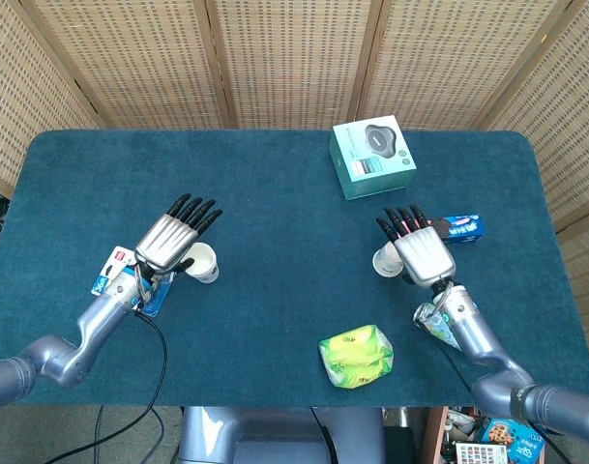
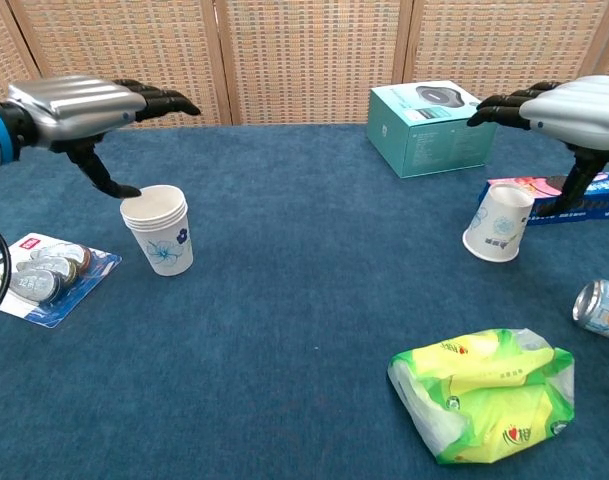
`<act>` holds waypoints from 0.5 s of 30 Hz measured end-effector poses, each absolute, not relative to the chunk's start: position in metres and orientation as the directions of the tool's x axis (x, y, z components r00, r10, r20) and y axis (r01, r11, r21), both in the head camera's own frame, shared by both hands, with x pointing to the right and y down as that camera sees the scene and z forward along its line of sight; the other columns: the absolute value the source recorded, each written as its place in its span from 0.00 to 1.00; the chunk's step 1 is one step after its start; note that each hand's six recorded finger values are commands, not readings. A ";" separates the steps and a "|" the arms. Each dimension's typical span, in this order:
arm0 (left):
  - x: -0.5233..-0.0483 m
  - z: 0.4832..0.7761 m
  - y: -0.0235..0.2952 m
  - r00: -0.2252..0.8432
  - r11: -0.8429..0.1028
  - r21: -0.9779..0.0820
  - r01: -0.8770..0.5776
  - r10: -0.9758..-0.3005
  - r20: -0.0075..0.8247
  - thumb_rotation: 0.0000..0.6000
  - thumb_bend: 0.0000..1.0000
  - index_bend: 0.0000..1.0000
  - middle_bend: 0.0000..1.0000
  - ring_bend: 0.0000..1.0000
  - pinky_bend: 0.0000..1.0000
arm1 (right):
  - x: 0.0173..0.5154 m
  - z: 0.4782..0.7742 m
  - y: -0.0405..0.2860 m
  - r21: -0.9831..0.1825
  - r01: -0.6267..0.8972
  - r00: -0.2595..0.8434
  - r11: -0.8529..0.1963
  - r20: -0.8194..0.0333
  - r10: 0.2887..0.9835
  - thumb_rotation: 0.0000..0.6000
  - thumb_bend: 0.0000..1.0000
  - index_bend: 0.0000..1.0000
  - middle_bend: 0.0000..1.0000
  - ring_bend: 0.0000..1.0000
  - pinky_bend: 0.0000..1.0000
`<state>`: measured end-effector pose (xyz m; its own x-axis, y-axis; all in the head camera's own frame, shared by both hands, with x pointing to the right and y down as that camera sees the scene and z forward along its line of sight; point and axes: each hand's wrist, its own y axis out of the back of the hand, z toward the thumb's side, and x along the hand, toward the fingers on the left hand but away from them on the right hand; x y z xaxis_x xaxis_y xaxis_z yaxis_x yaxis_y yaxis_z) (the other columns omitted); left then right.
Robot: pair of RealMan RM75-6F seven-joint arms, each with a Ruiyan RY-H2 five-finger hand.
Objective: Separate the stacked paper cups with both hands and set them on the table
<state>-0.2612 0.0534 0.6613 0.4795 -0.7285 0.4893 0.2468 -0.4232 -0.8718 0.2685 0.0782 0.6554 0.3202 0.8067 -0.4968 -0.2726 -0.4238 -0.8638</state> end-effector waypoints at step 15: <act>-0.425 0.565 0.099 0.082 -0.359 -0.931 -0.060 -0.932 0.354 1.00 0.24 0.00 0.00 0.00 0.00 | 0.366 0.579 0.141 -0.964 -0.079 0.245 -0.253 -0.265 0.933 1.00 0.00 0.00 0.00 0.00 0.00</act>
